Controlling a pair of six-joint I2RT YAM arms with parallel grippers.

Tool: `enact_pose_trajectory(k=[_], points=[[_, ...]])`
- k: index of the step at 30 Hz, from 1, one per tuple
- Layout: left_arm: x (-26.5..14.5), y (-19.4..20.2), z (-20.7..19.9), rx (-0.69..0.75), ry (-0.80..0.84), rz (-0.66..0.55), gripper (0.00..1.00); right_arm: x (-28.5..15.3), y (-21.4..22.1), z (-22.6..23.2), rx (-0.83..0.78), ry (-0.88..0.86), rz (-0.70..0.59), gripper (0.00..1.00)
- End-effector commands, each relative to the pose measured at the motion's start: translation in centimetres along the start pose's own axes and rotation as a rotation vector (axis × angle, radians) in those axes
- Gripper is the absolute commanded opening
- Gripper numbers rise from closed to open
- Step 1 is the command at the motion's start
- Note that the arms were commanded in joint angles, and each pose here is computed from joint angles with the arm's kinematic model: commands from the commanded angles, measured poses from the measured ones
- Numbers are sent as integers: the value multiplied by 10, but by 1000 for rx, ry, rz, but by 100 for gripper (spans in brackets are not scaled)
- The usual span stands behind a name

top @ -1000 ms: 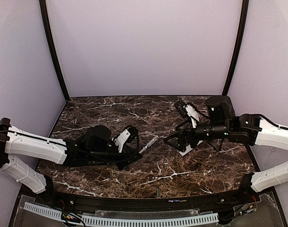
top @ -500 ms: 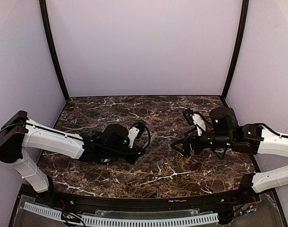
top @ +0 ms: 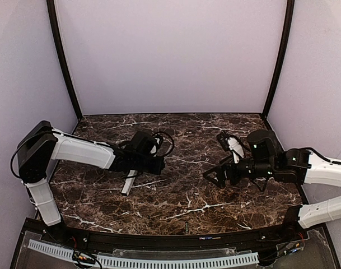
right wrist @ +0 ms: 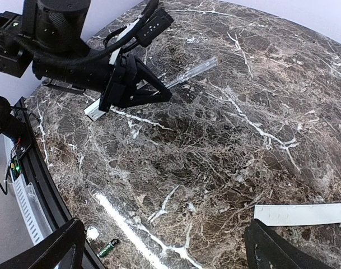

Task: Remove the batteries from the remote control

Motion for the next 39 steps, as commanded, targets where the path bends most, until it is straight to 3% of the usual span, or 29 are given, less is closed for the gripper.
enact_pose_trajectory(k=[1, 13, 18, 26, 32, 39], points=[[9, -4, 19, -53, -25, 51, 0, 1, 10, -9, 30, 28, 7, 99], [52, -14, 65, -163, -6, 133, 2, 13, 9, -14, -7, 66, 11, 99], [64, -10, 76, -184, -19, 146, 9, 21, 11, -17, -23, 77, 24, 99], [70, -12, 80, -165, -24, 121, 28, 33, 6, -14, -47, 68, 38, 99], [65, -20, 79, -145, -28, 98, 58, 35, -1, -11, -49, 59, 31, 99], [34, -47, 77, -71, -58, 21, 69, 33, -6, -8, -30, 52, 19, 99]])
Point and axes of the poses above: each gripper's point midway between its finger pads, its own x axis out along the fingers, its own z axis along the line the jaws close on, y = z × x, the point moved 2 cm from there along -x, back along the fingers, and after that the axes turned 2 degrees about x, right-handed, at the moved point
